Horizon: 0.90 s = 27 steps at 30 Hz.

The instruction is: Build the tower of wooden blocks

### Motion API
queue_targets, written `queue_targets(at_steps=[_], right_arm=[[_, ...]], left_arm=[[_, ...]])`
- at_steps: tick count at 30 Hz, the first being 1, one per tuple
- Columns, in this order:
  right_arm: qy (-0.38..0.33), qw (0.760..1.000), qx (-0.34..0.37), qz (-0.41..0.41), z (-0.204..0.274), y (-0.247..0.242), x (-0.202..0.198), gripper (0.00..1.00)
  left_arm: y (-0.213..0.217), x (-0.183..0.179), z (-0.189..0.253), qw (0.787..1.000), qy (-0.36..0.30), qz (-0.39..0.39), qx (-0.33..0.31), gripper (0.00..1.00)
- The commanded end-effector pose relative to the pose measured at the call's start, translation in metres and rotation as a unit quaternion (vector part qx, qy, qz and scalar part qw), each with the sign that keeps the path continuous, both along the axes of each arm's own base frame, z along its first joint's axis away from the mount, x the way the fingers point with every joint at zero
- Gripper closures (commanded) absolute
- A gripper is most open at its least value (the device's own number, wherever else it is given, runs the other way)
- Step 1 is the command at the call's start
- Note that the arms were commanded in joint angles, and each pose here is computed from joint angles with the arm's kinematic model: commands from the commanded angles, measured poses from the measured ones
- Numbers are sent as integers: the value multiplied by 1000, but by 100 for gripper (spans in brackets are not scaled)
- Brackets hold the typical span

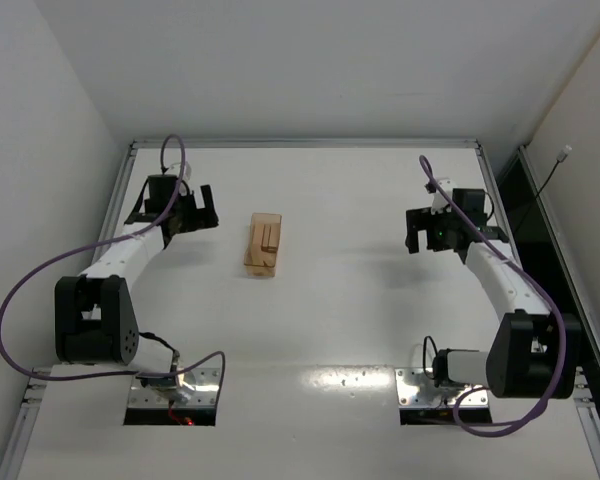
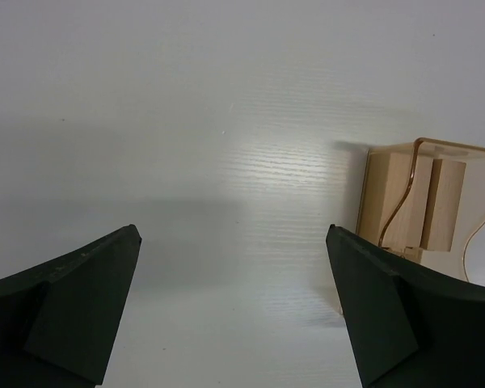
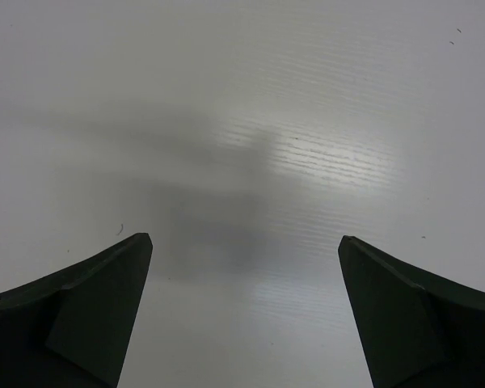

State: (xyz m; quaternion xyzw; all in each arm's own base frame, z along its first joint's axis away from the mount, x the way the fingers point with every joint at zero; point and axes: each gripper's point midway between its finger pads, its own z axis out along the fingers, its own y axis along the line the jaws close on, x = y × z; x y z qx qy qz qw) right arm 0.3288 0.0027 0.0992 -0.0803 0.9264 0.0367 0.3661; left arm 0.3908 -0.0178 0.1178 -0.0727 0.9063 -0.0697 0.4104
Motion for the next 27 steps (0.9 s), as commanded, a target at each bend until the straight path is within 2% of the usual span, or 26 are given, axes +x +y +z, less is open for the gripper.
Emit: queue_targets(at_steps=[1,3,7,9,12,17,22,27], right_arm=[[-23,1000,18,9,12,17,18,3],[-22,999,26,15,18,28,26,7],[-8,998,35,61,24,79,43,7],[26,996,31,79,9,98,47,8],[33,993,15,110,7,132,62,8],[43,990,2,131,-3,157,61,8],[51,989,7,135,-8,163,58,8],[49,988,-11,143,-7,172,62,8]], left_arm=[[12,8,8,1000,-18,23,3,0],[18,4,5,999,-8,30,10,0],[33,7,12,999,-13,48,10,0],[33,3,8,999,-1,43,8,0],[20,3,11,1000,-3,6,-10,0],[-52,1,20,993,-16,-113,-16,0],[-104,1,16,986,-2,-169,0,0],[-130,4,-8,983,36,-177,9,20]])
